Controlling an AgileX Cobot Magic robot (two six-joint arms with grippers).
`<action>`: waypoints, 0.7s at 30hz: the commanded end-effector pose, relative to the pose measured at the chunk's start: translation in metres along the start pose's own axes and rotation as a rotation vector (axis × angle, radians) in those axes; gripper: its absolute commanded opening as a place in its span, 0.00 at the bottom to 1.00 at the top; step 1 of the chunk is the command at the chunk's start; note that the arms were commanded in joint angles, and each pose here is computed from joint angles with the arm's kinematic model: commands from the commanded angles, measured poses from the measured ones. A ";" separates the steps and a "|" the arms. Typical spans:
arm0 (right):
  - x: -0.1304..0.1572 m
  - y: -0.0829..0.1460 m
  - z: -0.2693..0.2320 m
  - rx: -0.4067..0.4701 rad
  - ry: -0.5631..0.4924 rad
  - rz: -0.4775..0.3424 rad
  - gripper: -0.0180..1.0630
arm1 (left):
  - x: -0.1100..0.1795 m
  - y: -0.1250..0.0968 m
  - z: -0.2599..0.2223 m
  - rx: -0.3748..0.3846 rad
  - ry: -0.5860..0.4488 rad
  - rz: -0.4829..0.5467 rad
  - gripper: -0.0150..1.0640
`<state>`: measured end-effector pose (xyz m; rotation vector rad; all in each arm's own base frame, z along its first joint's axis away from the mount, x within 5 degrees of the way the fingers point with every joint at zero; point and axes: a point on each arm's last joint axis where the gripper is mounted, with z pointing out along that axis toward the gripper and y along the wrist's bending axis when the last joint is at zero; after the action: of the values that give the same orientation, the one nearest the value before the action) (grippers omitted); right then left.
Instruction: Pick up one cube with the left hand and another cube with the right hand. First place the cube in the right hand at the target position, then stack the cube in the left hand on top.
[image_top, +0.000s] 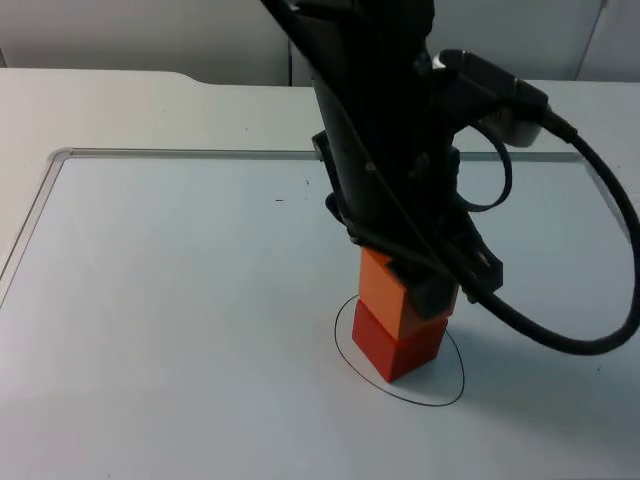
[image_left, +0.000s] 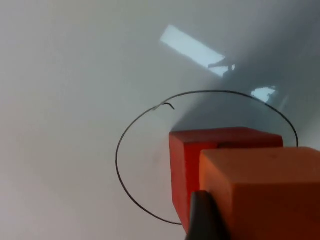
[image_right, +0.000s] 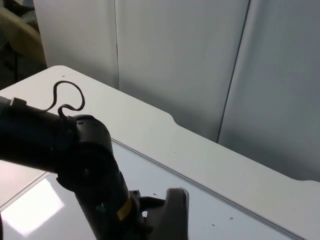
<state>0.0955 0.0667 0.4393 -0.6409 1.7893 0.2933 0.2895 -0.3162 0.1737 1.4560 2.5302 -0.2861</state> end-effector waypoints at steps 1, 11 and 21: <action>0.001 0.000 0.000 0.003 0.004 -0.013 0.69 | -0.002 -0.001 0.004 0.001 -0.004 -0.012 0.19; 0.003 -0.001 0.000 0.007 0.020 -0.016 0.69 | -0.004 0.000 0.007 -0.009 -0.022 -0.027 0.19; 0.003 -0.001 0.000 0.007 0.020 -0.016 0.69 | -0.003 0.000 0.007 -0.006 -0.010 -0.025 0.30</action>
<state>0.0953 0.0658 0.4374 -0.6447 1.8102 0.2822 0.2925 -0.3181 0.1667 1.4236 2.5391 -0.2801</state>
